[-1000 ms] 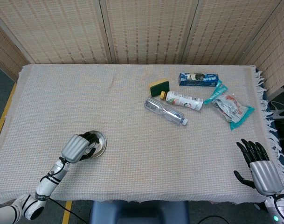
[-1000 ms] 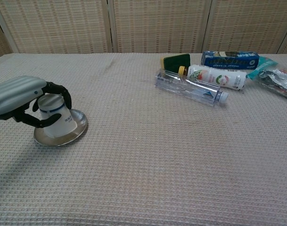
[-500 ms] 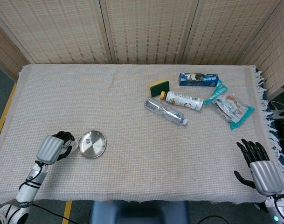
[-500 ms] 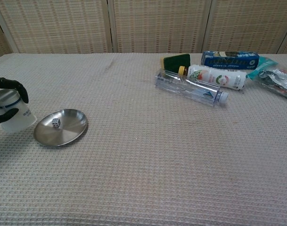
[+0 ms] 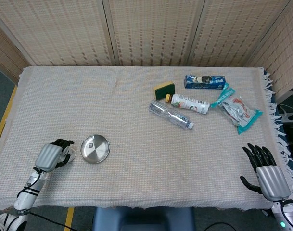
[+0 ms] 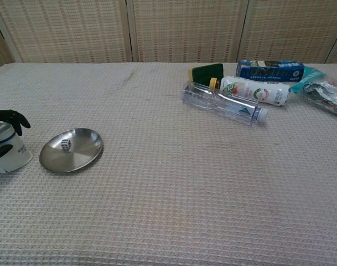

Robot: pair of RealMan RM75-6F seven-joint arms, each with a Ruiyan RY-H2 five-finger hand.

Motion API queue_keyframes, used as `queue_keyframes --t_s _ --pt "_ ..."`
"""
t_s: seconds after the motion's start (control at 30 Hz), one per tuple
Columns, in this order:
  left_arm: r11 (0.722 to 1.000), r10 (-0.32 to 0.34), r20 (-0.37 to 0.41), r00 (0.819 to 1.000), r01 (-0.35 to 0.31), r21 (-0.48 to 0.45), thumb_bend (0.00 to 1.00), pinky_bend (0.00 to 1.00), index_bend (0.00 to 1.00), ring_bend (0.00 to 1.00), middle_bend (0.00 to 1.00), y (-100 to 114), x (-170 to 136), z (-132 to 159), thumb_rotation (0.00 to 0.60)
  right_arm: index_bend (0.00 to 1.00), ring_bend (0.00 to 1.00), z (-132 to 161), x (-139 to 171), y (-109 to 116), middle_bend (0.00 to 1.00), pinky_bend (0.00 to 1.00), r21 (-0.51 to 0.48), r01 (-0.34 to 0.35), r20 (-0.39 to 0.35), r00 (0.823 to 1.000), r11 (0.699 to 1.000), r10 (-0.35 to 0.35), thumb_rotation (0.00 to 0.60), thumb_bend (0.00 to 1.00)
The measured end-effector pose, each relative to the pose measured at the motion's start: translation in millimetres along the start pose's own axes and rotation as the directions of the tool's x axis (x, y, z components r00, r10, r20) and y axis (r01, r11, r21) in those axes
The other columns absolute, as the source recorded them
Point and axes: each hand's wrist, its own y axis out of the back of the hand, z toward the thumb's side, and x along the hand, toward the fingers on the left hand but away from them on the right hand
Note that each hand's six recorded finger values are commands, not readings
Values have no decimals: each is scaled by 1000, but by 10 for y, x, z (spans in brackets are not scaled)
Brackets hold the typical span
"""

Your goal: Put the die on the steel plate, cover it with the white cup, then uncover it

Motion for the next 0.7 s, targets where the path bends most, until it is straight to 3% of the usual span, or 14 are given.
queue_keyframes --t_s 0.1,0.2,0.5,0.7 --pt "1000 -14 6 1000 14 -28 368 186 0 0 14 16 -18 8 600 0 0 1 4 4 0 0 2 4 0 1000 1000 -4 533 187" --pt "998 -12 16 1000 13 -65 351 123 0 0 0 70 -54 31 600 0 0 8 11 9 0 0 1 6 -3 1000 1000 -6 533 186" --pt "991 71 26 997 -68 -117 342 67 0 0 0 414 -338 102 600 0 0 30 59 60 0 0 0 28 -13 1000 1000 -28 532 186" --pt "990 104 -30 994 -106 -93 322 74 0 0 0 659 -741 160 600 0 0 35 83 84 0 0 -4 41 -17 999 999 -41 532 186"
